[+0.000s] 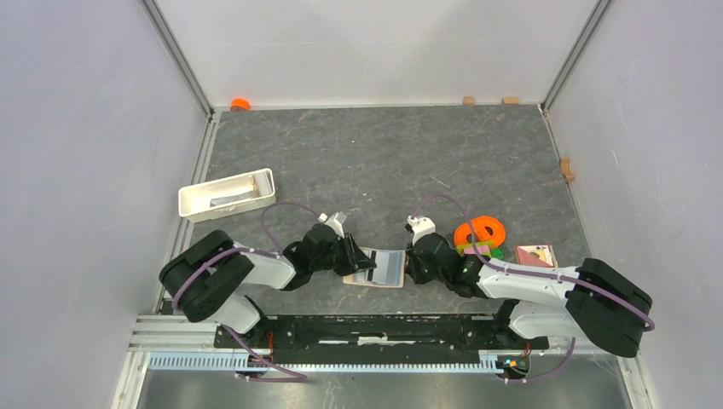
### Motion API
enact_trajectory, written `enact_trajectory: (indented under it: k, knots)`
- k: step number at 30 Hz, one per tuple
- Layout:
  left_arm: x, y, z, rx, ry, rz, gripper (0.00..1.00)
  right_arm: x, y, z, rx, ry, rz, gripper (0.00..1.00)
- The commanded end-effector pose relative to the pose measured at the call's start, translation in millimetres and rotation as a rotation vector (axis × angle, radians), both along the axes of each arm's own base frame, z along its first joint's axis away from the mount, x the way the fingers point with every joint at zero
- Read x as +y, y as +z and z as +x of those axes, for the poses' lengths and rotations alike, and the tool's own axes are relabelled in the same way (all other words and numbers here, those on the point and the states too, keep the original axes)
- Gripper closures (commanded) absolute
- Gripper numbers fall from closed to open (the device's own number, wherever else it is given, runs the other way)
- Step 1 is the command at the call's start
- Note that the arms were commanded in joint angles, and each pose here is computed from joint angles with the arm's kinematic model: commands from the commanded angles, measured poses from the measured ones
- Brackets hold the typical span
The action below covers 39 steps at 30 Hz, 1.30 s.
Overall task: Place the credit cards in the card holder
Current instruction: Insert the credit card into the card holder.
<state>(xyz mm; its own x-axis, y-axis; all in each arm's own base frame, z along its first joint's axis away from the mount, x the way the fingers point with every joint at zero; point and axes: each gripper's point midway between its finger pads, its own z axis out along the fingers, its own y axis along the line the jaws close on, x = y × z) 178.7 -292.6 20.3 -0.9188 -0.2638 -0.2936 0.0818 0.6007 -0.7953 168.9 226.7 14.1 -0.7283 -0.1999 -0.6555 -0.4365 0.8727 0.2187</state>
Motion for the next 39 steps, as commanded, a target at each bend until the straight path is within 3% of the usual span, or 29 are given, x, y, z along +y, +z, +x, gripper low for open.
enact_trajectory:
  k: [1,7,13,39]
  knots:
    - [34,-26,-12,0.009,-0.029,0.251,0.66,-2,13,9,-0.044,-0.034,-0.012,1.00]
    - [43,-16,-11,-0.023,-0.033,0.299,0.54,-3,12,9,-0.043,-0.034,-0.015,1.00]
    - [47,-7,-11,-0.043,-0.035,0.322,0.47,-1,11,8,-0.036,-0.027,-0.013,1.00]
    - [10,8,-13,-0.066,-0.108,0.314,0.48,5,2,2,-0.005,0.006,-0.006,1.00]
